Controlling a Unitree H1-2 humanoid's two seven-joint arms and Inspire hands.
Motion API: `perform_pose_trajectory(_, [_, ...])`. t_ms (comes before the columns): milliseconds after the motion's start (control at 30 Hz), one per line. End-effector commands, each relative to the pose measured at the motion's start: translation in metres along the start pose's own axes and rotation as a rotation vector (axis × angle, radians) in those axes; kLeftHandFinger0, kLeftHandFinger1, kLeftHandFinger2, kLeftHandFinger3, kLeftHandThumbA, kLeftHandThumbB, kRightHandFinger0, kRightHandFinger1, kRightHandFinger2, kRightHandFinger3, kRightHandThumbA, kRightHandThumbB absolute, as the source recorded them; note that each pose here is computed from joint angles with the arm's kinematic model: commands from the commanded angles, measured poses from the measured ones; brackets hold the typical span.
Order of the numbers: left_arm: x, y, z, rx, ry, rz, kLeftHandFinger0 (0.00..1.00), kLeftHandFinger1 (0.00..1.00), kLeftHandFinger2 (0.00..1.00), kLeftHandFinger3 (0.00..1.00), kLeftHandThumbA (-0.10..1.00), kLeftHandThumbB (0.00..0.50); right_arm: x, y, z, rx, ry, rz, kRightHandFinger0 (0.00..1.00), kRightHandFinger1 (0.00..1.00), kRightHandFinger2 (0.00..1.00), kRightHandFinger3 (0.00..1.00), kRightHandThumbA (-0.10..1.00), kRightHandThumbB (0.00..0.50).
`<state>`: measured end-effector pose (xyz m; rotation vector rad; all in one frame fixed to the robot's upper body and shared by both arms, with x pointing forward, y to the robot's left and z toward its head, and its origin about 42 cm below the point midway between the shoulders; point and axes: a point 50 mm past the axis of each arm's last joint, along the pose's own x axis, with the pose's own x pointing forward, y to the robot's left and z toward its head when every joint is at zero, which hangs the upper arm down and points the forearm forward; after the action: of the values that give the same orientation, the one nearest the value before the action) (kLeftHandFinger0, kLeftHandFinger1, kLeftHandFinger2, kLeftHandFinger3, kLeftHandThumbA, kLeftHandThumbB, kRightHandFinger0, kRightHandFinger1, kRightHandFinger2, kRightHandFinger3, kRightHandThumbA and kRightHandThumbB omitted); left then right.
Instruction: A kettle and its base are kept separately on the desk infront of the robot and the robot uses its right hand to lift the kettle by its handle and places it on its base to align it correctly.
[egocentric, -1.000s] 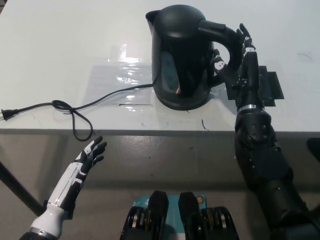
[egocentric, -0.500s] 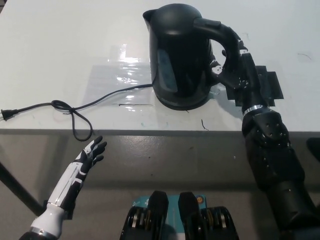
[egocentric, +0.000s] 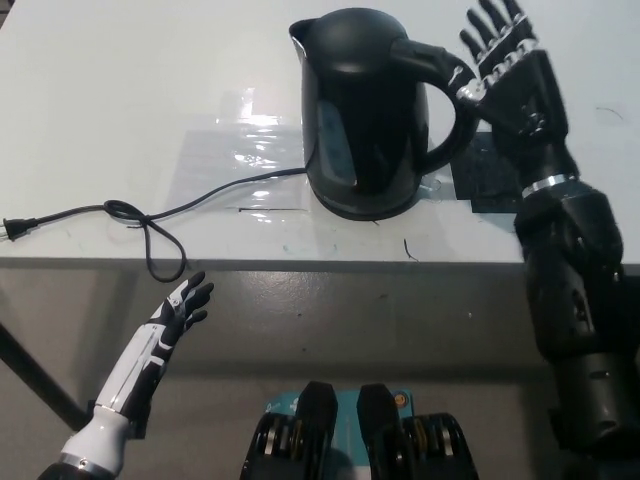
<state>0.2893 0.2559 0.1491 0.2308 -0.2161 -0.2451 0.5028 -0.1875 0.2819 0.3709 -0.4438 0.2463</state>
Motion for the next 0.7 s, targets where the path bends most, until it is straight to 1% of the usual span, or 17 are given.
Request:
perform_pose_trajectory(0, [0.004,0.007,0.008,0.011,-0.050,-0.011,1.00,1.00,1.00,1.00,1.00,0.110,0.011,-0.003,0.024,0.000,-0.071,0.039,1.00,1.00,1.00,1.00,0.81,0.500])
perform_pose_trajectory(67, [0.005,0.007,0.009,0.009,-0.049,-0.009,1.00,1.00,1.00,1.00,1.00,0.124,0.009,-0.008,0.024,-0.065,-0.094,0.013,1.00,1.00,1.00,1.00,0.83,0.500])
perform_pose_trajectory(167, [0.004,0.006,0.009,0.007,-0.045,-0.008,1.00,1.00,1.00,1.00,1.00,0.130,0.008,-0.014,0.023,-0.144,-0.113,-0.033,1.00,1.00,1.00,1.00,0.80,0.500])
perform_pose_trajectory(200, [0.004,0.006,0.009,0.010,-0.047,-0.009,1.00,1.00,1.00,1.00,1.00,0.130,0.006,-0.017,0.024,-0.180,-0.123,-0.053,1.00,1.00,1.00,1.00,0.82,0.500])
perform_pose_trajectory(267, [0.005,0.006,0.009,0.015,-0.049,-0.011,1.00,1.00,1.00,1.00,1.00,0.127,0.002,-0.024,0.036,-0.280,-0.199,-0.090,1.00,1.00,1.00,1.00,0.89,0.500])
perform_pose_trajectory(333, [0.006,0.007,0.010,0.011,-0.050,-0.008,1.00,1.00,1.00,1.00,1.00,0.134,-0.010,-0.014,0.066,-0.342,-0.344,-0.103,1.00,1.00,1.00,1.00,0.96,0.500])
perform_pose_trajectory(400, [0.006,0.007,0.010,0.010,-0.051,-0.008,1.00,1.00,1.00,1.00,1.00,0.135,-0.013,-0.011,0.071,-0.351,-0.366,-0.108,1.00,1.00,1.00,1.00,0.97,0.500])
perform_pose_trajectory(433, [0.006,0.008,0.009,0.009,-0.052,-0.009,1.00,1.00,1.00,1.00,1.00,0.136,-0.021,-0.005,0.085,-0.364,-0.410,-0.113,1.00,1.00,1.00,1.00,1.00,0.500])
perform_pose_trajectory(500, [0.007,0.009,0.009,0.011,-0.053,-0.010,1.00,1.00,1.00,1.00,1.00,0.137,-0.039,0.005,0.109,-0.399,-0.491,-0.123,1.00,1.00,1.00,1.00,1.00,0.500])
perform_pose_trajectory(567, [0.005,0.008,0.008,0.013,-0.045,-0.008,1.00,1.00,1.00,1.00,1.00,0.132,-0.090,0.028,0.158,-0.568,-0.683,-0.112,1.00,1.00,1.00,1.00,1.00,0.500])
perform_pose_trajectory(600, [0.005,0.008,0.007,0.017,-0.044,-0.007,1.00,1.00,1.00,1.00,1.00,0.139,-0.106,0.035,0.167,-0.592,-0.713,-0.116,1.00,1.00,1.00,1.00,1.00,0.500])
perform_pose_trajectory(667, [0.004,0.007,0.007,0.014,-0.045,-0.006,1.00,1.00,1.00,1.00,1.00,0.133,-0.131,0.042,0.178,-0.617,-0.777,-0.087,1.00,1.00,1.00,1.00,1.00,0.500])
